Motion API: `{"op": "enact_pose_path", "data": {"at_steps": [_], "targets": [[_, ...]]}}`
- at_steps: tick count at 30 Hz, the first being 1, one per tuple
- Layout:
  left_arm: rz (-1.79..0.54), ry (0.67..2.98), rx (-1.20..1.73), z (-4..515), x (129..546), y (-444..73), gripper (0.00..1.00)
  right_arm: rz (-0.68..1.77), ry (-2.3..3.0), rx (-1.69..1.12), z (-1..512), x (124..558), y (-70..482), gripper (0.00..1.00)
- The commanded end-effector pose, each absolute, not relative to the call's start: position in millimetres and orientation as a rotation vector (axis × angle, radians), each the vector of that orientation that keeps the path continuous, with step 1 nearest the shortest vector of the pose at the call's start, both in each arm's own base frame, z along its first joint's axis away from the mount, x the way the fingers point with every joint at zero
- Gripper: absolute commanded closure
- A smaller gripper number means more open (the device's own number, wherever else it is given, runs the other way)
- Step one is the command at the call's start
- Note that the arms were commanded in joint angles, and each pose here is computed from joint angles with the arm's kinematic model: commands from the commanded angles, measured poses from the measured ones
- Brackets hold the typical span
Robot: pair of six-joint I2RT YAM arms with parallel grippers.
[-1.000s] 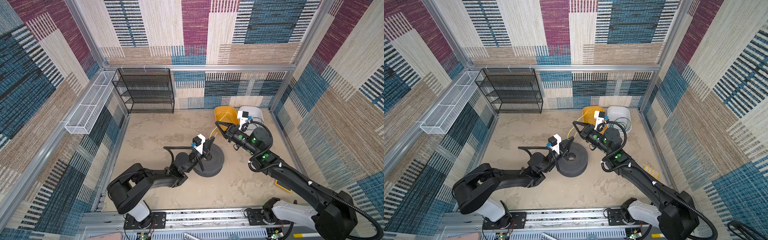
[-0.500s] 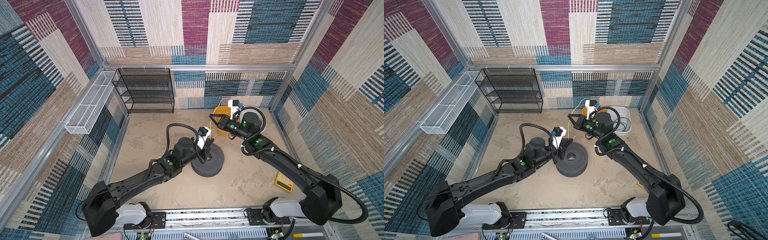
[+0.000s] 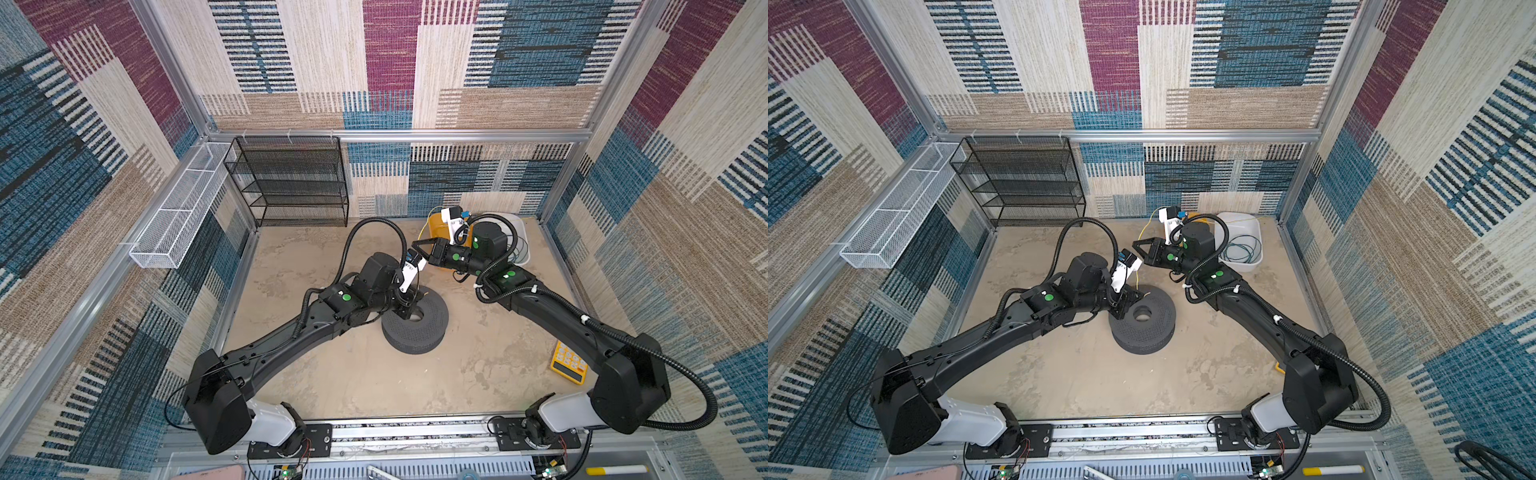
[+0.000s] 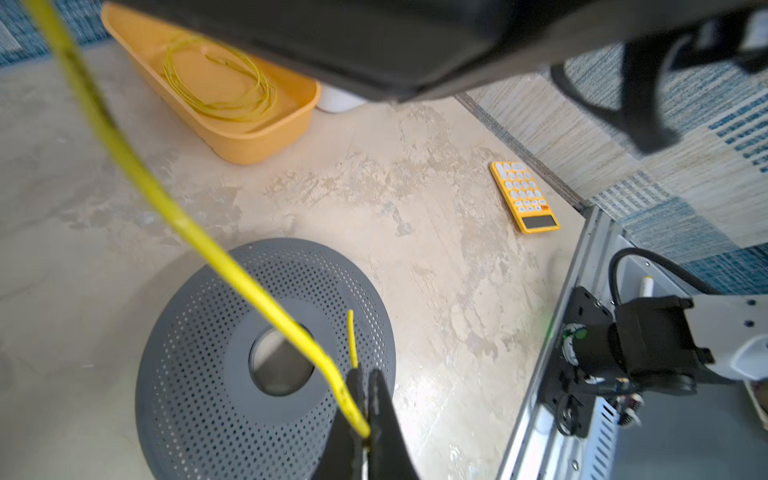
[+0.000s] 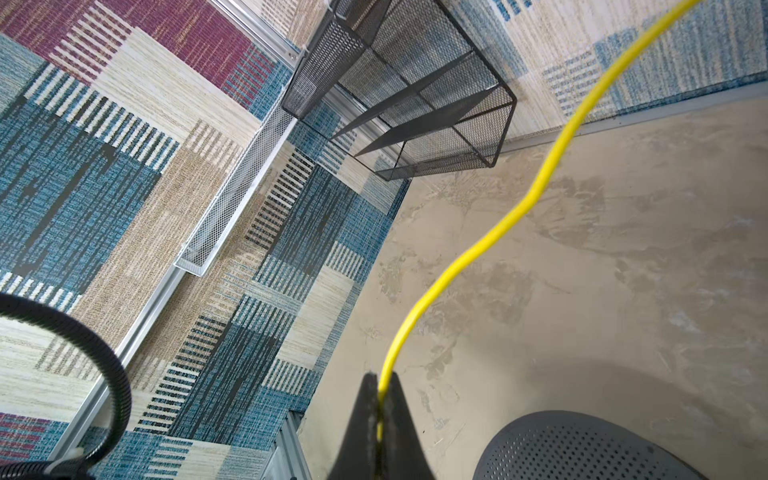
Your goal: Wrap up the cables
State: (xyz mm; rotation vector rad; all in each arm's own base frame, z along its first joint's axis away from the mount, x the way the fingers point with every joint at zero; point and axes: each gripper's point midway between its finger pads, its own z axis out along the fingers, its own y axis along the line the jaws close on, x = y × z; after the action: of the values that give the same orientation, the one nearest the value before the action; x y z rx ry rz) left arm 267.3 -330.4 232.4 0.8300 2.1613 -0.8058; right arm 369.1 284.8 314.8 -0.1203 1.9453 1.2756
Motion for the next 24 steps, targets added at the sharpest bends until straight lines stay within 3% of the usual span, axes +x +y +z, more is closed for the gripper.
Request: {"op": "enact_pose_path", "data": {"at_steps": [1,6,11,17,24], "targets": [[-1.001,2.328,0.917,211,228,-324,1.0,1.26,1.798,-0.132,346,376,279,0.91],[-1.04,2.265,0.852,232,248,-320,1.0,1.321,1.818,-0.154,335,357,279,0.66],[-1.055,2.243,0.879,239,260,-327,1.0,1.363,1.852,-0.129,315,338,273,0.52],[-1.061,2.246,0.9,241,269,-335,1.0,1.38,1.881,-0.117,298,321,267,0.51],[-1.059,2.244,0.92,247,273,-339,1.0,1.412,1.902,-0.13,290,316,275,0.6]]}}
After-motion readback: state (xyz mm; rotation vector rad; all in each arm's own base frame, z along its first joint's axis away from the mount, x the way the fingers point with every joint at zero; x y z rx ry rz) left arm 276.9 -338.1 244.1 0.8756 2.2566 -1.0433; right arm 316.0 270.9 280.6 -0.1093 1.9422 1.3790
